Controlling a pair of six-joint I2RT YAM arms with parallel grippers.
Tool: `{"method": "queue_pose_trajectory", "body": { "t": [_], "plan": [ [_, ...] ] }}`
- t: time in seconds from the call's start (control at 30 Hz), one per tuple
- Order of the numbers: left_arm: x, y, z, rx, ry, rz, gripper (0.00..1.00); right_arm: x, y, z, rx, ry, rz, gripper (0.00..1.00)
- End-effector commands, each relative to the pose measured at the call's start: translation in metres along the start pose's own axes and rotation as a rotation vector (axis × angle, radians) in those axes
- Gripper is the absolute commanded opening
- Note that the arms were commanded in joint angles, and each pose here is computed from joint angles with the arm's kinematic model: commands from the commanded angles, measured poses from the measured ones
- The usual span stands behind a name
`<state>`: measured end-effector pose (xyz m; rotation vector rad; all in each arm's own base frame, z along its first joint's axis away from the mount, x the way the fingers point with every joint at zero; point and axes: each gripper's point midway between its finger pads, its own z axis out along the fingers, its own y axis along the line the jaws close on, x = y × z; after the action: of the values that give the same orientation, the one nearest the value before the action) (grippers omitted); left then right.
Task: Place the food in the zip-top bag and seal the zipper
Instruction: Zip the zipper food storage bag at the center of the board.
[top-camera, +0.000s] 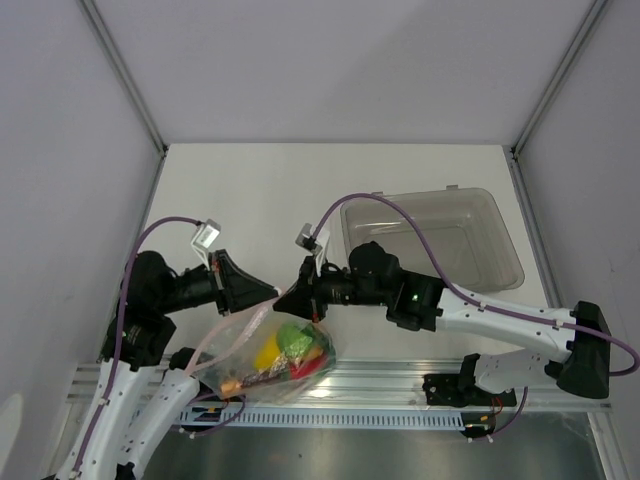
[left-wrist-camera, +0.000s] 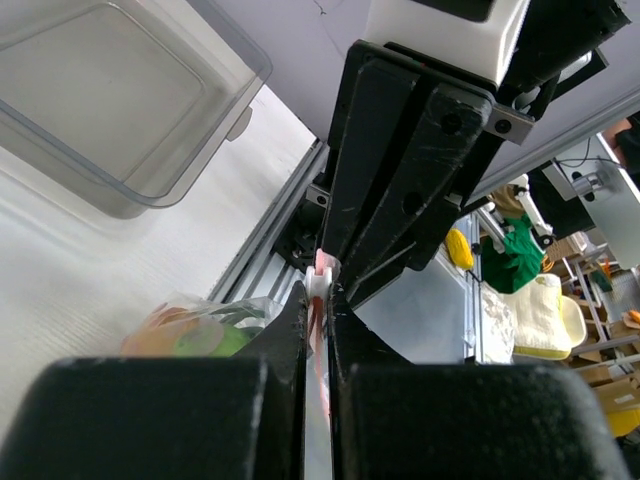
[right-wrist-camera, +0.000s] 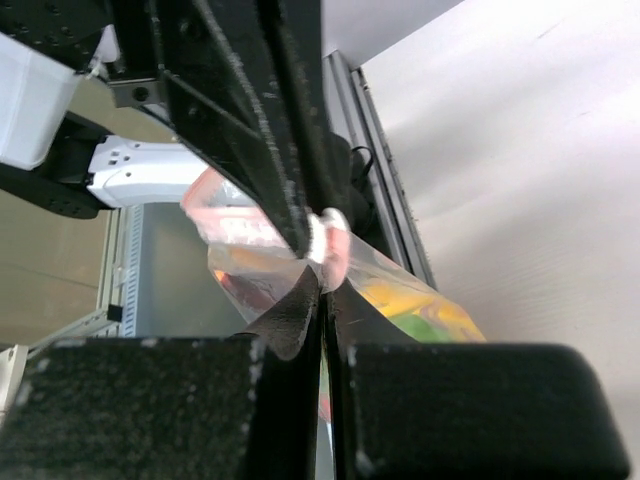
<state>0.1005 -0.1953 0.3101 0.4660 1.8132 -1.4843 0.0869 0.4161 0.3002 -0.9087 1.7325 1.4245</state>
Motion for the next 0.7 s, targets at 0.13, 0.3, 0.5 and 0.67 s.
{"method": "queue_pose_trajectory", "body": {
  "t": [0.13,0.3,0.5,0.67],
  "plan": [
    [0.006,-0.011,0.001,0.075,0.105,-0.005,0.01,-0.057,-0.023,-0.024,0.073,-0.222,0.035,0.0],
    [0.005,-0.004,0.005,0.065,0.116,-0.028,0.01,-0.07,-0.035,-0.038,0.109,-0.296,0.071,0.0],
    [0.0,0.001,0.01,0.06,0.101,-0.045,0.0,-0.068,-0.026,-0.035,0.044,-0.274,0.066,0.0],
    [-0.015,0.003,0.015,0.045,0.067,-0.036,0.01,-0.046,-0.007,-0.025,-0.102,-0.156,0.049,0.0]
  ]
}}
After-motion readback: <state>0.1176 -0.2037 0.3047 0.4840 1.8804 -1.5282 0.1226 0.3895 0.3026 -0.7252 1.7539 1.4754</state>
